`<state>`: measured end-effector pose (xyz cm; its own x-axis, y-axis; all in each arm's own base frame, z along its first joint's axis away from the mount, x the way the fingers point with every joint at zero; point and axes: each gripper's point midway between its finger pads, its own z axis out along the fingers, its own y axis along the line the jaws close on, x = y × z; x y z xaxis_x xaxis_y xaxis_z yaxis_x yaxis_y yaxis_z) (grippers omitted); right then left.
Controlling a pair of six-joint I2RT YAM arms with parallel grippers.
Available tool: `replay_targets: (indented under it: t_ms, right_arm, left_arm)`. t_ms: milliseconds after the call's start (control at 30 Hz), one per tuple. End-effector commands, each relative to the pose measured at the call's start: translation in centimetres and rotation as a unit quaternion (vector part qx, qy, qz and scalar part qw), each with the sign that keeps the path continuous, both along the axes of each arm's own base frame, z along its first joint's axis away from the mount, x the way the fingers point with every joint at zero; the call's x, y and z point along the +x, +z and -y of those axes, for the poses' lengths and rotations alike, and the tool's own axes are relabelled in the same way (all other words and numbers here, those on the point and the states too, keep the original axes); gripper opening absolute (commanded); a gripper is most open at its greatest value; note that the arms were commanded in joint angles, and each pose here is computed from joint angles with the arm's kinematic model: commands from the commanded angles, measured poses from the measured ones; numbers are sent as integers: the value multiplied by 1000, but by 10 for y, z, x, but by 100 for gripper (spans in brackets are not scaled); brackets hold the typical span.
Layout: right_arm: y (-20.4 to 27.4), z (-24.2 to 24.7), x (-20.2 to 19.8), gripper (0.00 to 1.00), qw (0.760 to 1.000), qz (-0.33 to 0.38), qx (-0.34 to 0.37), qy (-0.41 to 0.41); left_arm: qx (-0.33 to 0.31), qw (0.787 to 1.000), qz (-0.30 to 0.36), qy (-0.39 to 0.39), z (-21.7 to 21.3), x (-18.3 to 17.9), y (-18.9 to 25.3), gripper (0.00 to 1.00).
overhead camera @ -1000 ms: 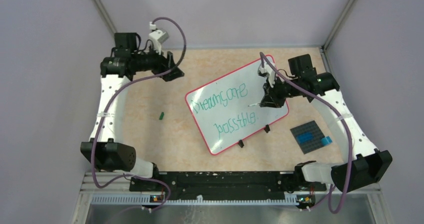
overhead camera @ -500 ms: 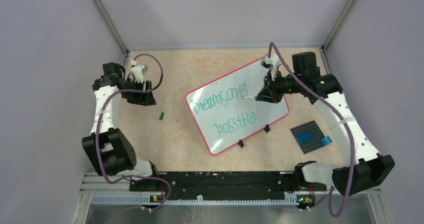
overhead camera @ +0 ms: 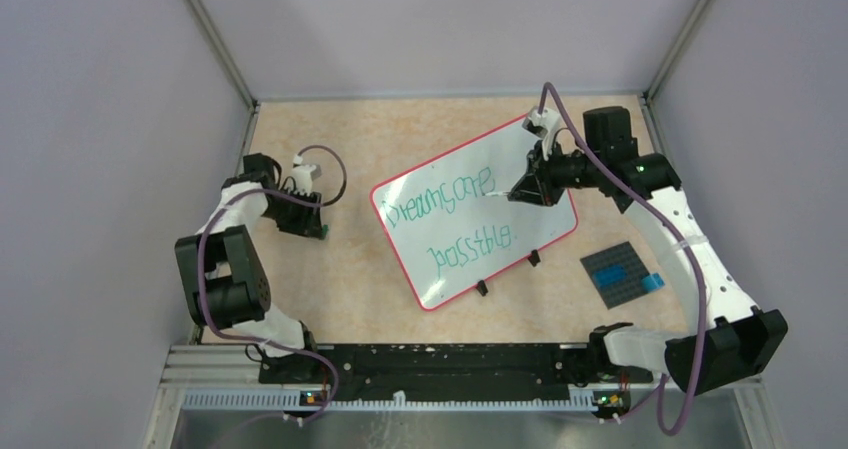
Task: Write a sentence on the whiteboard
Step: Close the whiteboard marker at the center of the board.
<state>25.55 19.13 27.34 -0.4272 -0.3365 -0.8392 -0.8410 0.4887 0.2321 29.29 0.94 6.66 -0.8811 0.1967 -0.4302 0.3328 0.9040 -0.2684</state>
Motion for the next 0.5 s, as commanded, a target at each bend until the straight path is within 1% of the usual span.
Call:
replay_targets:
  t_ms: [0,300,467]
  right_arm:
    - [14,1,3,0,999,25,19,-8]
    - [12,3,5,0,999,25,14,-15]
    - [14,3,6,0,999,25,15,-16]
  left_arm:
    - [23,999,22,2,-2,21,-15,50]
    - [49,999,3,-5,2,24,-48,45]
    - [98,995,-11,-4,-4,20,-65,41]
